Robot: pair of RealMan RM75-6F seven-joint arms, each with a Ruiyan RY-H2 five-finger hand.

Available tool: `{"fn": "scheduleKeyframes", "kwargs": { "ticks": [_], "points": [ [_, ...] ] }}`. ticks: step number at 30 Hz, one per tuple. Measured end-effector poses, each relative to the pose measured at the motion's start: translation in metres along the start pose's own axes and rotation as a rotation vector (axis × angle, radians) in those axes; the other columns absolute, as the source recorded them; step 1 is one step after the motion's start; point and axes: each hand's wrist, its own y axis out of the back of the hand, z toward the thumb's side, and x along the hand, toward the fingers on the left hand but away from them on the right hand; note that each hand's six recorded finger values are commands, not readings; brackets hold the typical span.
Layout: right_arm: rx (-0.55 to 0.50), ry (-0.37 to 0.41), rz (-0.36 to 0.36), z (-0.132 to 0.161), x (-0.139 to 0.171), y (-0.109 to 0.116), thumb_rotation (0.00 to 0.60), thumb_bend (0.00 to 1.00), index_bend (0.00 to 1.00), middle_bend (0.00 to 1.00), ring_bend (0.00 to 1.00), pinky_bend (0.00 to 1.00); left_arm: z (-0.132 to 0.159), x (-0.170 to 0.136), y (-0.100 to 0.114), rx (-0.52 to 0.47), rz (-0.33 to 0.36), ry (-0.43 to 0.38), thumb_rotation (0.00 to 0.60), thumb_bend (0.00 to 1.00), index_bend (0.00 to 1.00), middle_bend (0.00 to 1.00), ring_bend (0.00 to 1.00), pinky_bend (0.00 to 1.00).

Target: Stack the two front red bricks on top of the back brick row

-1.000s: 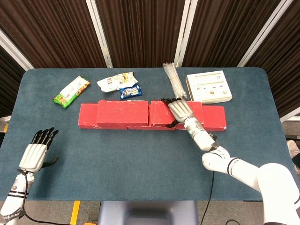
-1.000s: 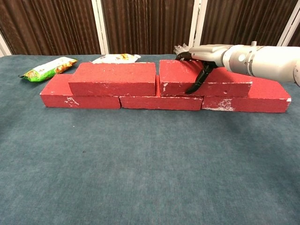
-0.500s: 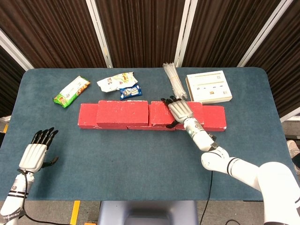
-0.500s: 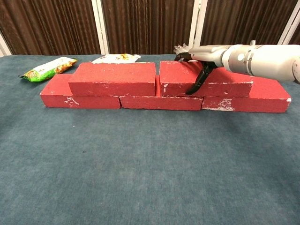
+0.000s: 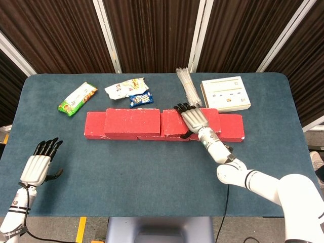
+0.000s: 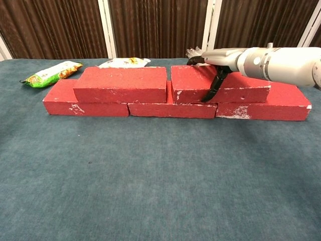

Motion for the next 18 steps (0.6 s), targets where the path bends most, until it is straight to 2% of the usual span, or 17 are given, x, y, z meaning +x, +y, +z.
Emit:
{"fn": "scheduleKeyframes", "kwargs": {
  "ticks": [12, 18],
  "points": [
    [-0.002, -0.006, 0.001, 0.0013, 0.0014, 0.0007, 0.599, 0.08, 0.0, 0.11, 0.01, 0.25, 0.0, -0.0002, 0.0007, -0.002, 0.002, -0.001, 0.6, 0.26, 0.0, 0.0, 0.0, 0.02],
    [-0.009, -0.002, -0.009, 0.0023, 0.0064, 0.0049, 0.566, 0.05, 0.0, 0.1, 0.0, 0.24, 0.0004, -0.0006, 0.0012, -0.002, 0.003, -0.003, 0.6, 0.26, 0.0, 0.0, 0.0, 0.02]
  ]
}}
